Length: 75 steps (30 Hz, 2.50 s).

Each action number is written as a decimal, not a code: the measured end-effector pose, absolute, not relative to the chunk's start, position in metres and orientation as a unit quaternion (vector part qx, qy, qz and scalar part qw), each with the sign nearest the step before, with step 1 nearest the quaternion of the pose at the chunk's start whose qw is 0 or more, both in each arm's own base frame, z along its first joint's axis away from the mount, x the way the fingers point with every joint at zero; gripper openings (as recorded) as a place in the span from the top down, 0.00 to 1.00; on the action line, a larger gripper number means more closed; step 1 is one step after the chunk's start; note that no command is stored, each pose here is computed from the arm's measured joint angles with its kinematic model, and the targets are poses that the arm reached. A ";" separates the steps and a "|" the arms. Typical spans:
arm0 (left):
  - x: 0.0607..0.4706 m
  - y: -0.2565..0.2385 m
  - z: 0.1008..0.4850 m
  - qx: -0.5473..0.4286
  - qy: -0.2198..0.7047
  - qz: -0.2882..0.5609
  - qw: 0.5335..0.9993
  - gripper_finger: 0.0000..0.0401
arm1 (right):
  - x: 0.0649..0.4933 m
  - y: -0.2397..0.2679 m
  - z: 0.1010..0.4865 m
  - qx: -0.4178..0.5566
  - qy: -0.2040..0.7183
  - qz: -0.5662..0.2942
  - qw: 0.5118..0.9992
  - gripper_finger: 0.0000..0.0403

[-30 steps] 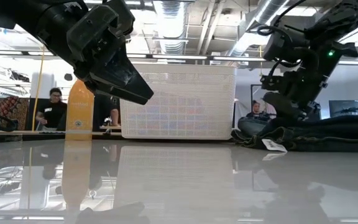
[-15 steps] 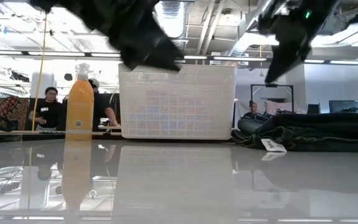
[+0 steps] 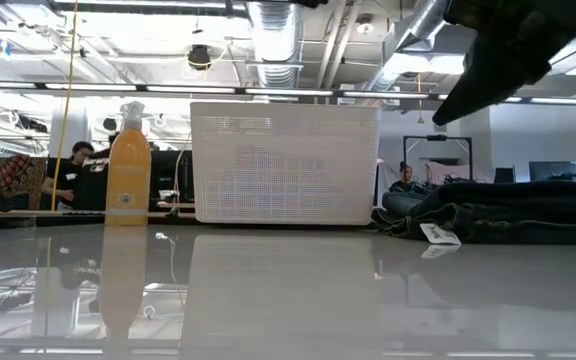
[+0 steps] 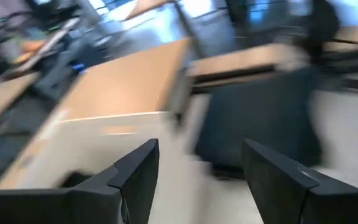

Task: Fold laundry
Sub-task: Fold the black shorts from the white laundry organizer

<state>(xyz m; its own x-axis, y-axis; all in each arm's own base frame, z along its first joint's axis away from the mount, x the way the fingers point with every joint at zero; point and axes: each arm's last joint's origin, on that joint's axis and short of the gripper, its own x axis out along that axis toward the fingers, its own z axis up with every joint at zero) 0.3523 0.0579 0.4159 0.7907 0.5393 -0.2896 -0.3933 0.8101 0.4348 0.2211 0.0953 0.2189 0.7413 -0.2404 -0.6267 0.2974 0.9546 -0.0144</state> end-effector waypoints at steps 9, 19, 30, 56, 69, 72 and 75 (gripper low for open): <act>0.278 0.249 0.388 -0.051 0.236 0.395 0.887 0.46 | 0.228 0.095 0.216 0.000 0.327 -0.104 0.939 0.94; 0.296 0.313 0.311 -0.020 0.306 0.450 0.839 0.46 | 0.221 0.075 0.185 0.010 0.356 -0.138 0.924 0.94; 0.318 0.345 0.274 0.020 0.404 0.479 0.779 0.47 | 0.215 0.069 0.168 0.087 0.360 -0.149 0.917 0.94; 0.248 0.207 0.541 0.073 0.007 0.191 0.979 1.00 | 0.219 0.071 0.232 0.077 0.266 -0.093 0.956 0.94; 0.252 0.194 0.496 0.052 0.244 0.323 0.913 1.00 | 0.222 0.057 0.237 0.089 0.248 -0.122 0.957 0.94; 0.284 0.226 0.458 0.033 0.298 0.328 0.896 1.00 | 0.226 0.060 0.231 0.098 0.257 -0.122 0.954 0.94; 0.308 0.262 0.416 0.056 0.363 0.371 0.853 0.96 | 0.229 0.065 0.224 0.101 0.272 -0.122 0.949 0.94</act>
